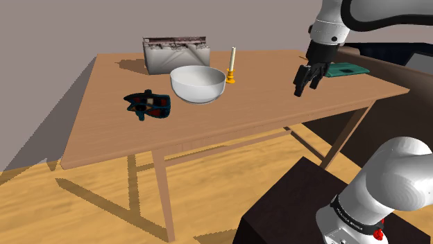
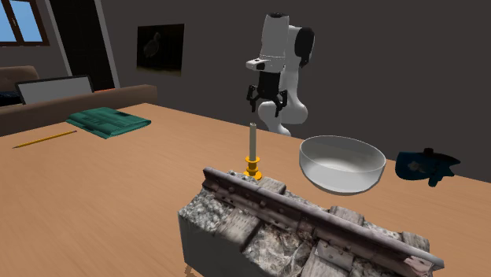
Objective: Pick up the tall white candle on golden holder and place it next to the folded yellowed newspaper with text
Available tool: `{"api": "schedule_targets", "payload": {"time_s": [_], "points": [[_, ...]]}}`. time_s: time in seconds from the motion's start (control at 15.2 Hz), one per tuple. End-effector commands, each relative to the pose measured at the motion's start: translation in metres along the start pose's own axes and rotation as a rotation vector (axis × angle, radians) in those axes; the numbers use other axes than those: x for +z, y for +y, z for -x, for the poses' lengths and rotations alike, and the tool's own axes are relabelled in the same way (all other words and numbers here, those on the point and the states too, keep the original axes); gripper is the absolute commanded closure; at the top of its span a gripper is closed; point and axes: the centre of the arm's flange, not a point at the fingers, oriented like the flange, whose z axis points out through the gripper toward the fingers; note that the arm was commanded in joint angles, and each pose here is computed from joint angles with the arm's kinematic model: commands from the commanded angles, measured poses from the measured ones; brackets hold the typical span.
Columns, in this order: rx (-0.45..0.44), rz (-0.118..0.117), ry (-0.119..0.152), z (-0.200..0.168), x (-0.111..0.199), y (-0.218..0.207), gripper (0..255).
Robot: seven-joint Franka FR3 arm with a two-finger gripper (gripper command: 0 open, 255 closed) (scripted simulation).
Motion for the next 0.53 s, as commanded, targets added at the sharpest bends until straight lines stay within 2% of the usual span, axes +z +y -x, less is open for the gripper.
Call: {"api": "schedule_targets", "payload": {"time_s": [0.0,0.46], "points": [[0.000,0.000,0.000,0.000,0.000,0.000,0],[-0.020,-0.051,0.122,-0.072,0.010,-0.007,0]]}}
